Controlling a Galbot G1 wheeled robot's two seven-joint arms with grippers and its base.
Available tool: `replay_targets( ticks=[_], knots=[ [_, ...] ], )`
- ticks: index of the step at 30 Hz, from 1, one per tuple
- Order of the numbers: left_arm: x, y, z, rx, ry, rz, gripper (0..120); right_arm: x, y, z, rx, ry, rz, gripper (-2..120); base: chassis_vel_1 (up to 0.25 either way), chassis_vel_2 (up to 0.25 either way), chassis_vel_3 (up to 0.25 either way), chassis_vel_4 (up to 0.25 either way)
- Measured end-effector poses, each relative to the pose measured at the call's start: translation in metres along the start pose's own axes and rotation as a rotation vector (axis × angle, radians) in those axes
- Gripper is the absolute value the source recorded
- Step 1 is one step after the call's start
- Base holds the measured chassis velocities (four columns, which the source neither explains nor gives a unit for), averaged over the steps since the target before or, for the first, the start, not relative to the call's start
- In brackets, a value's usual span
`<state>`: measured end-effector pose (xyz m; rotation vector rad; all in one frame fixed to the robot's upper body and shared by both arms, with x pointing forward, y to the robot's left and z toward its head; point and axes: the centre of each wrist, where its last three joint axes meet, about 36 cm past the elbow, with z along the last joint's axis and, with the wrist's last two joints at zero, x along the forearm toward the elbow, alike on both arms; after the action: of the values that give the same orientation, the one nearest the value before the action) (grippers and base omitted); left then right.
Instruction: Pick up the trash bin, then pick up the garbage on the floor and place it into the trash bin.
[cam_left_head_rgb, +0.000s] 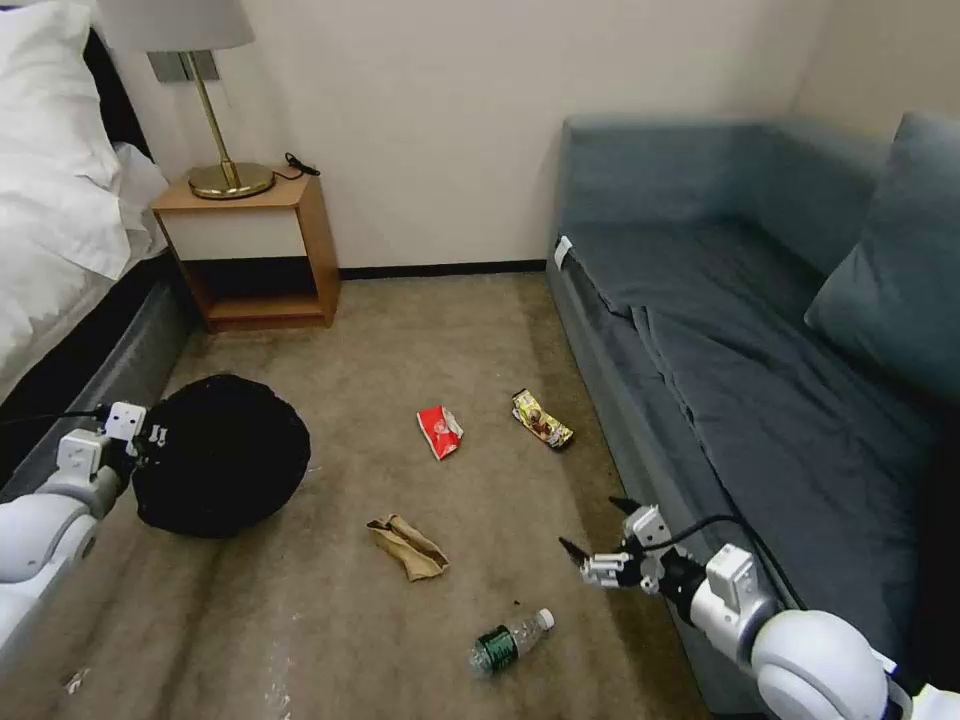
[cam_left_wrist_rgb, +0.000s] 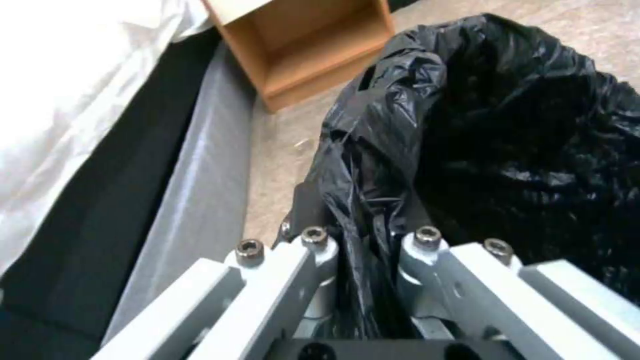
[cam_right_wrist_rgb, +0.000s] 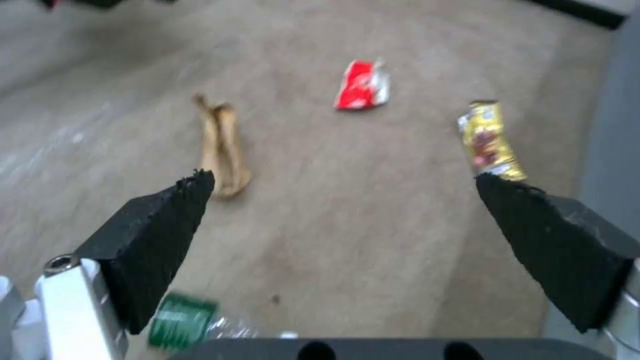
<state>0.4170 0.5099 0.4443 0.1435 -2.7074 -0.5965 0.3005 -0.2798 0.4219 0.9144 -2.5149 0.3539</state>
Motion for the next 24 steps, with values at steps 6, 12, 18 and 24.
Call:
replay_targets(
  ticks=[6,12,18,24],
  knots=[
    [0.015,0.020,0.008,0.027,-0.002,-0.049,7,-0.019,0.008,0.032,0.034,0.119,-0.122,100,0.000,0.000,0.000,0.000],
    [0.023,0.035,-0.001,0.030,-0.022,-0.071,7,-0.042,-0.003,0.060,0.098,0.217,-0.182,100,0.000,0.000,0.000,0.000],
    [0.032,0.038,0.003,0.023,-0.015,-0.068,7,-0.066,0.007,0.071,0.134,0.241,-0.237,100,0.000,0.000,0.000,0.000],
    [0.045,0.036,0.012,0.025,-0.002,-0.058,7,-0.094,0.024,0.086,0.144,0.234,-0.289,100,0.000,0.000,0.000,0.000]
  ],
)
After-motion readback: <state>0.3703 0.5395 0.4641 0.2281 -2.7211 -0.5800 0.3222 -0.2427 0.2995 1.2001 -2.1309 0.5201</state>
